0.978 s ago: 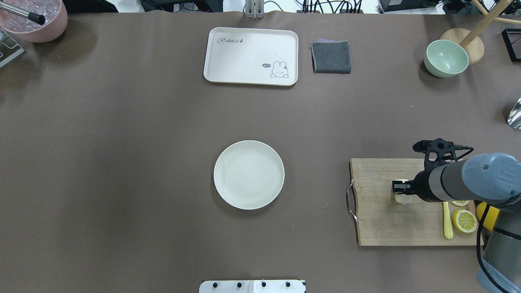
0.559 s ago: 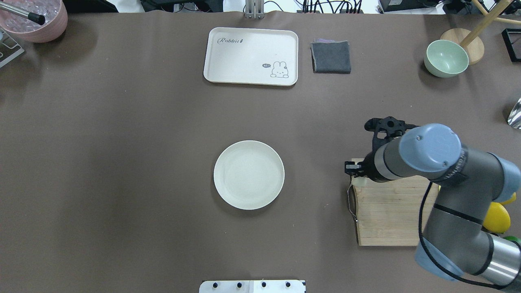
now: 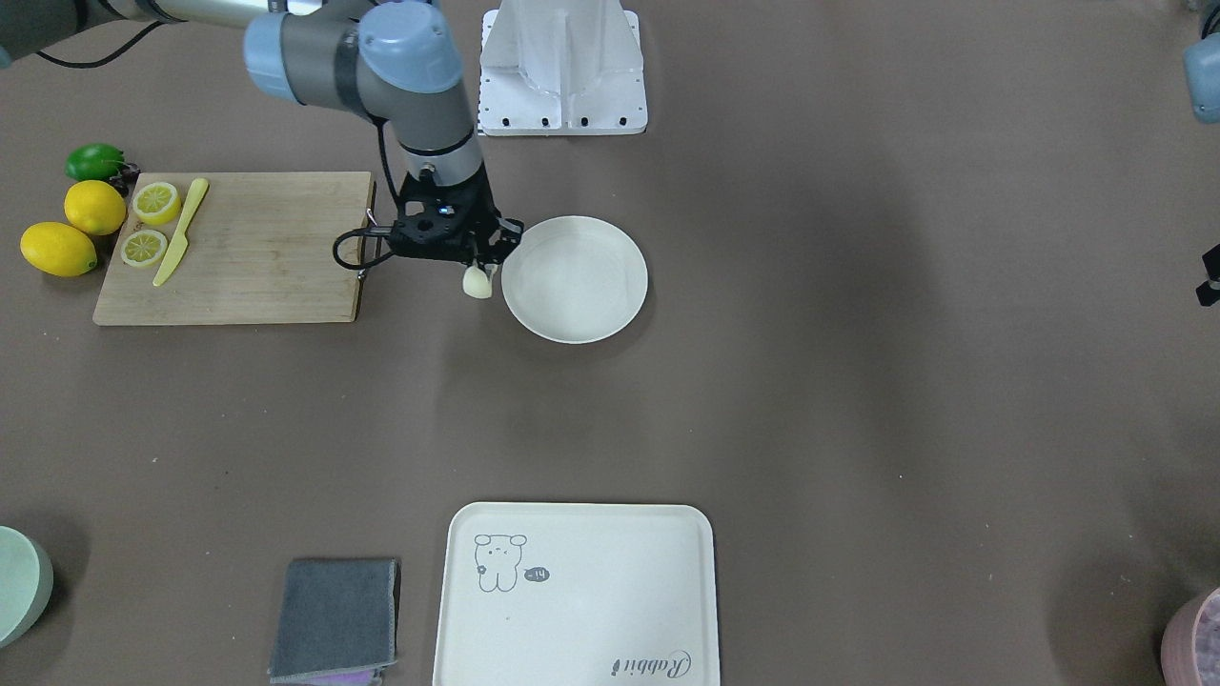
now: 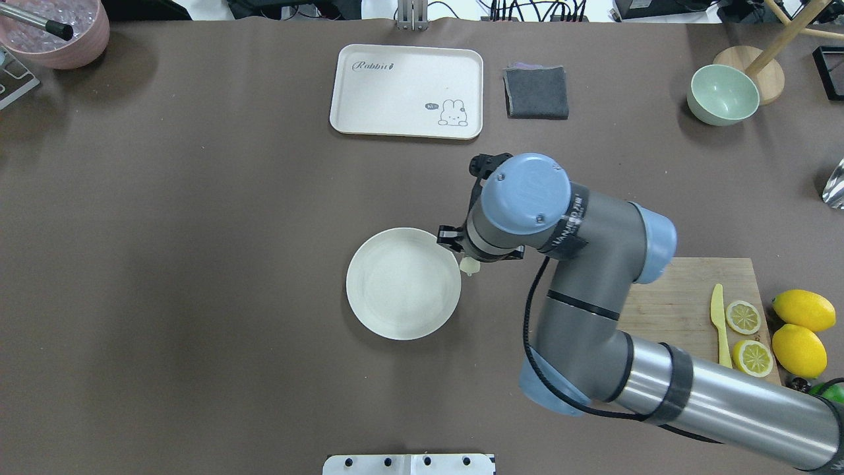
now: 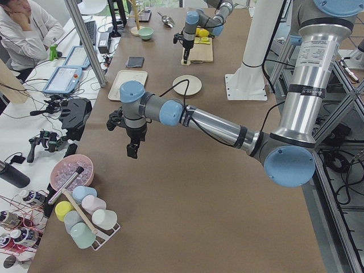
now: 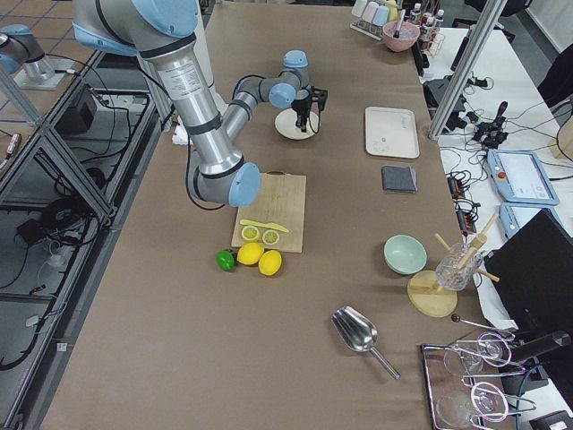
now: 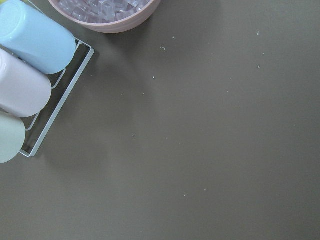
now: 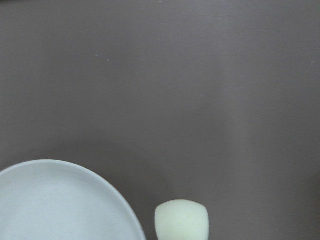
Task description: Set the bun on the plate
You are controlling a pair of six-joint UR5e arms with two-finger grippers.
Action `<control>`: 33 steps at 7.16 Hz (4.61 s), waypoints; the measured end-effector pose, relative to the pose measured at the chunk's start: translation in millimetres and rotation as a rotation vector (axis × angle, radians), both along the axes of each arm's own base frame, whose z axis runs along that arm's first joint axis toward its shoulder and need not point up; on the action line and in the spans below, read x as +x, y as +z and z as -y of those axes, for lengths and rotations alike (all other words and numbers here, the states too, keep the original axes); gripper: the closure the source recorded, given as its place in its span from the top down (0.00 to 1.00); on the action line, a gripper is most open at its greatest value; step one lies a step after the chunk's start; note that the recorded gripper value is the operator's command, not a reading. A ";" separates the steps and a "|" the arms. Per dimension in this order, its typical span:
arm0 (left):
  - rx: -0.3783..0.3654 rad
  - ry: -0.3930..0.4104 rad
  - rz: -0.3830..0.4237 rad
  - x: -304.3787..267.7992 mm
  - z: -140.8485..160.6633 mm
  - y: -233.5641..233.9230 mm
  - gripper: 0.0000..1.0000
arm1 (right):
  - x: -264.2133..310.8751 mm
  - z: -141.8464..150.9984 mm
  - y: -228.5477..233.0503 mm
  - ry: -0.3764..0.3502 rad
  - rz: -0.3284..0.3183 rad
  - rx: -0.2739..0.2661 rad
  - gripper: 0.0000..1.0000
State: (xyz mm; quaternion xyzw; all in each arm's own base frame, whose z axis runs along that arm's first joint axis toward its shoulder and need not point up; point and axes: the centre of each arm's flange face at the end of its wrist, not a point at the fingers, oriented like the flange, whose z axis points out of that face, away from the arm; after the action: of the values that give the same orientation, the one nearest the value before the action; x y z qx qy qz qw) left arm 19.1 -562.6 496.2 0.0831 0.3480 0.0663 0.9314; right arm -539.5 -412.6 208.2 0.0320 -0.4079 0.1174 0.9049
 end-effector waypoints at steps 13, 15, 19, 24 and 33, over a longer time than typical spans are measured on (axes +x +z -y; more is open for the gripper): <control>-0.169 0.003 -0.020 -50.6 -69.6 111.5 0.98 | 0.6 2.4 -60.8 0.026 0.028 -0.033 1.00; -0.140 0.107 -0.032 -57.4 -87.6 135.3 0.98 | 62.1 46.7 -37.2 -0.012 0.017 -0.018 1.00; -0.140 0.153 -0.041 -66.5 -106.9 157.9 0.98 | 239.1 146.7 93.3 -0.132 -0.094 0.078 1.00; -0.268 0.001 -0.038 -80.2 -107.0 156.2 0.98 | 514.5 116.7 320.0 -0.256 -0.170 0.088 1.00; -0.257 -0.022 -0.004 -86.1 -99.1 148.5 0.98 | 598.3 -12.6 453.6 -0.285 -0.106 -0.048 1.00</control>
State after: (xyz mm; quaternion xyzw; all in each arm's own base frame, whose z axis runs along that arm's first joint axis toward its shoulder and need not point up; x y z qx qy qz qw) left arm -67.0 -463.4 644.7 -0.0328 0.3546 0.0110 0.9344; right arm 58.8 -400.0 661.8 -0.0419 -0.3568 -0.0043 0.9332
